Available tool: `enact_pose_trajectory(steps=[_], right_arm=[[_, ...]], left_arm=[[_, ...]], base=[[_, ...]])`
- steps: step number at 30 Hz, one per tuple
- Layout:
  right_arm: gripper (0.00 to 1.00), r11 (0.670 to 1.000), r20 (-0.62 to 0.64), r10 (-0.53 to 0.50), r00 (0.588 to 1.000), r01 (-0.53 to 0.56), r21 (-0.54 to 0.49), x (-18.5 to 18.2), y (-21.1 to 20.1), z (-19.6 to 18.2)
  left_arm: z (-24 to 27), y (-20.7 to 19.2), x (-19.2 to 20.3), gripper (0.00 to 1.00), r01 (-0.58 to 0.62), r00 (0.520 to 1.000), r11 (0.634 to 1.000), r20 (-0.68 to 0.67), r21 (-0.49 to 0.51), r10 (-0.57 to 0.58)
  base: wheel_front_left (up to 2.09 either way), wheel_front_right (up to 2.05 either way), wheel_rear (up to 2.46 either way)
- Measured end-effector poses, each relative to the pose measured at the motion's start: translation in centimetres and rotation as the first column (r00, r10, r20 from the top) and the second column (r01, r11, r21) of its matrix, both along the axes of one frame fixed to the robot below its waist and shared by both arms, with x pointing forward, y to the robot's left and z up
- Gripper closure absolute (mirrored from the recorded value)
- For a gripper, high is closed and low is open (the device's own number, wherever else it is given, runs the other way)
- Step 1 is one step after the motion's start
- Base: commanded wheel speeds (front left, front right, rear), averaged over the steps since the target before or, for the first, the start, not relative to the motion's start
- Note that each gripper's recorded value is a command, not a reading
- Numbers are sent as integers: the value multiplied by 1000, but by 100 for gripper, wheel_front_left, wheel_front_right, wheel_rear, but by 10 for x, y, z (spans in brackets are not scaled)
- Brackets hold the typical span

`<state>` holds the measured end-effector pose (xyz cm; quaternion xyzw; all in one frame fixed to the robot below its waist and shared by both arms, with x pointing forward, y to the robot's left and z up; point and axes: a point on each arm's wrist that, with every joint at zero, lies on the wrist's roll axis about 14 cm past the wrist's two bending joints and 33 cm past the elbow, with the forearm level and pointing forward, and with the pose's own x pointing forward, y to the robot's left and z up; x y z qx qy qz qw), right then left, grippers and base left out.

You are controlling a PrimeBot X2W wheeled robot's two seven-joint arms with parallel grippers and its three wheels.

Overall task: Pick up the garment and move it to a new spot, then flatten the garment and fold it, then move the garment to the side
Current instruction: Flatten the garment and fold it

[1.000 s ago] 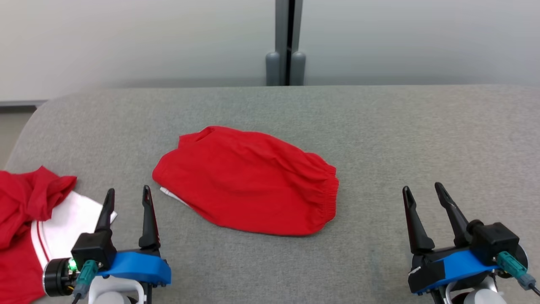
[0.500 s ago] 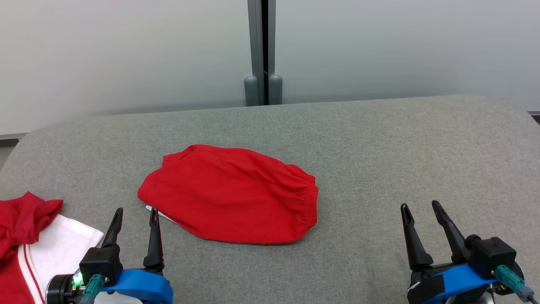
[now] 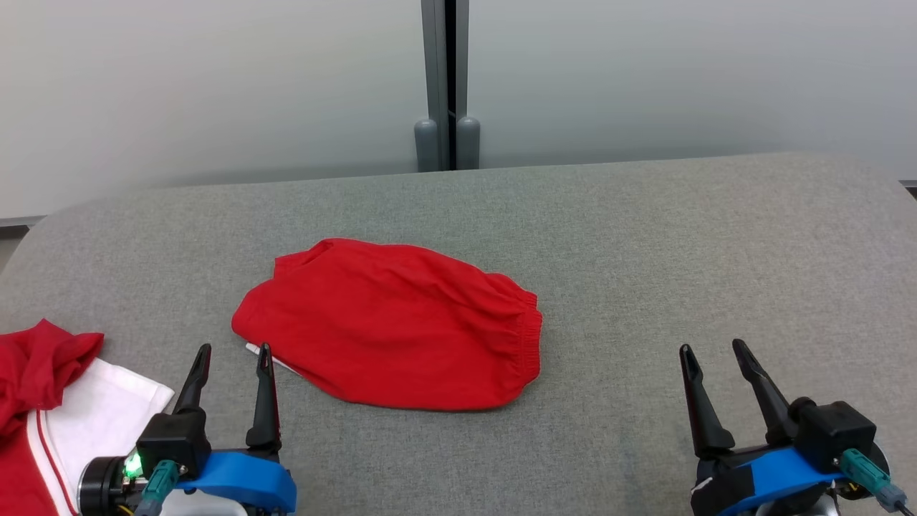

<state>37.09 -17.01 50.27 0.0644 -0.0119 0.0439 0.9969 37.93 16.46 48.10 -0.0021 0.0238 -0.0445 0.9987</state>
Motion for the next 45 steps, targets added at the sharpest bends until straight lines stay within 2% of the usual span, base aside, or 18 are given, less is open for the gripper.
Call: enact_pose_trajectory(steps=[5,9,14,19,20,21,22,23,27,33,36,40,43,45], right_arm=[[0,999,-48,42,998,-42,-2,8,14,-14],[0,989,-117,148,982,-149,0,19,49,-35],[0,953,-186,301,935,-300,31,33,101,-61],[0,923,-224,382,897,-380,52,48,131,-80],[56,919,-228,392,891,-390,56,50,135,-82],[80,914,-231,403,885,-401,58,51,139,-85],[80,908,-235,417,878,-415,60,50,143,-86],[100,904,-237,426,873,-423,63,50,145,-88],[100,890,-242,453,858,-453,57,41,150,-88],[100,849,-179,528,830,-518,106,11,172,-64],[100,827,-91,560,824,-548,128,3,182,-33],[100,800,86,574,814,-580,152,0,190,26],[100,806,208,542,814,-574,146,6,182,66],[100,828,249,500,830,-542,143,15,170,81]], left_arm=[[3,-3,11,0,8,1000,1000,11,0,-8],[6,-6,25,0,17,999,1000,31,-1,-17],[4,2,36,0,-9,999,1000,44,-1,9],[-4,11,40,0,-42,999,999,33,-3,42],[-5,13,40,0,-50,998,999,31,-1,50],[-6,15,40,0,-57,998,998,31,0,57],[-8,16,40,0,-61,998,998,28,1,61],[-8,17,39,0,-65,998,998,27,1,65],[-4,18,38,0,-75,996,997,44,-11,75],[3,17,36,0,-77,995,997,64,-10,78],[9,14,34,0,-70,994,997,78,-12,70],[12,12,31,0,-65,994,998,88,-13,66],[16,10,31,0,-60,993,998,99,-13,61],[17,9,30,0,-58,993,998,103,-15,60]], base=[[0,0,0],[0,0,0],[0,0,0],[0,0,0],[0,0,0],[0,0,0],[0,0,0],[0,0,0],[0,0,0],[0,0,0],[0,0,0],[0,0,0],[0,0,0],[0,0,0]])
